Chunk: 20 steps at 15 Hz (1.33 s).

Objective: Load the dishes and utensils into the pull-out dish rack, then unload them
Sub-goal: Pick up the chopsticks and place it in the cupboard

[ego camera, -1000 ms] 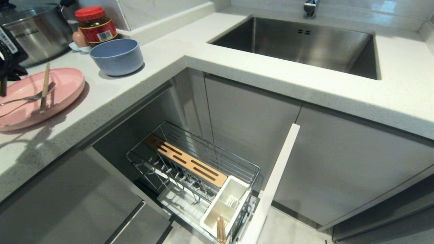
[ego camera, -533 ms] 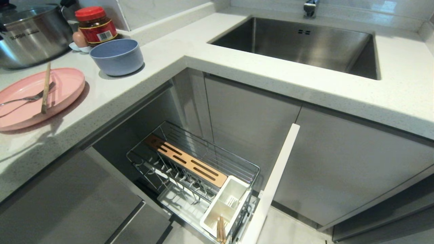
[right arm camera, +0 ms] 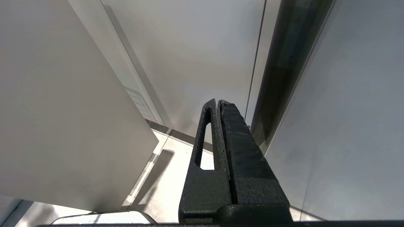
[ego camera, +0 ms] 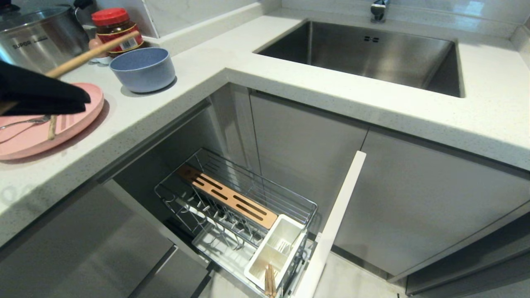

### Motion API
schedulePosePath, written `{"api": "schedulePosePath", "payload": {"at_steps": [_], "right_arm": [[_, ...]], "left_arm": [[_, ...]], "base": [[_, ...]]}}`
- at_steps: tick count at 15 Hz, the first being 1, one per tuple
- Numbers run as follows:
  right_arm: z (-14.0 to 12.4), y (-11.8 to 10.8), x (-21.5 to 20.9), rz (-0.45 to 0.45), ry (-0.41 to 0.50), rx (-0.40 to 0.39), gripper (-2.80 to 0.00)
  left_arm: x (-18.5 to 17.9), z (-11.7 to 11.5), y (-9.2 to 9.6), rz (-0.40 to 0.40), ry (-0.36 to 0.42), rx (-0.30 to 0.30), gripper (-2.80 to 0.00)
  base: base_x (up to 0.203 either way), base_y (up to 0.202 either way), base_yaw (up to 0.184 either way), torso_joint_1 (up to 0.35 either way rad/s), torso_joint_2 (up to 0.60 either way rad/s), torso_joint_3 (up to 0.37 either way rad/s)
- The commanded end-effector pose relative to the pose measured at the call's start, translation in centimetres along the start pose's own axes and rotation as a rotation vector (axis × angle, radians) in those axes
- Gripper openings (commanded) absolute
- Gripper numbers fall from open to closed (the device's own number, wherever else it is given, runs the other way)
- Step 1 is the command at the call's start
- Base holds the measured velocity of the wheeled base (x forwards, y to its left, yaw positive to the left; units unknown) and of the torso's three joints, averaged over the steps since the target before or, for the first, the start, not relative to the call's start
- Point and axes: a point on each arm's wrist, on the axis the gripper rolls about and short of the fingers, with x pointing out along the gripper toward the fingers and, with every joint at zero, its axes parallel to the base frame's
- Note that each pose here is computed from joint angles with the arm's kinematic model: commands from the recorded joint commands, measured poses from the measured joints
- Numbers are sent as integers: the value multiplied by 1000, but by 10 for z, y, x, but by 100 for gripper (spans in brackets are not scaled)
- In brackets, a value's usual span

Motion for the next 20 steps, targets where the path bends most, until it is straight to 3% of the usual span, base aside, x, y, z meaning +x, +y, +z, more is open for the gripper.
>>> {"api": "schedulePosePath", "payload": {"at_steps": [1,3,5,9,13,17,20], "right_arm": [[0,0,0,0,-3,1,-280],[0,0,0,0,-4,1,-280],[0,0,0,0,-3,1,-280],[0,0,0,0,-3,1,-280],[0,0,0,0,-3,1,-280],[0,0,0,0,-3,1,-280],[0,0,0,0,-3,1,-280]], "left_arm": [[25,-15,-4,71,166,104,-280],[39,-29,-1,144,306,209,-280],[44,-37,0,189,399,273,-280],[54,-53,5,219,602,393,-280],[78,-79,15,272,776,572,-280],[106,-106,25,254,837,749,-280],[128,-123,28,234,858,832,-280]], "base": [[0,0,0,0,0,0],[0,0,0,0,0,0],[0,0,0,0,0,0],[0,0,0,0,0,0],[0,0,0,0,0,0],[0,0,0,0,0,0],[0,0,0,0,0,0]]}}
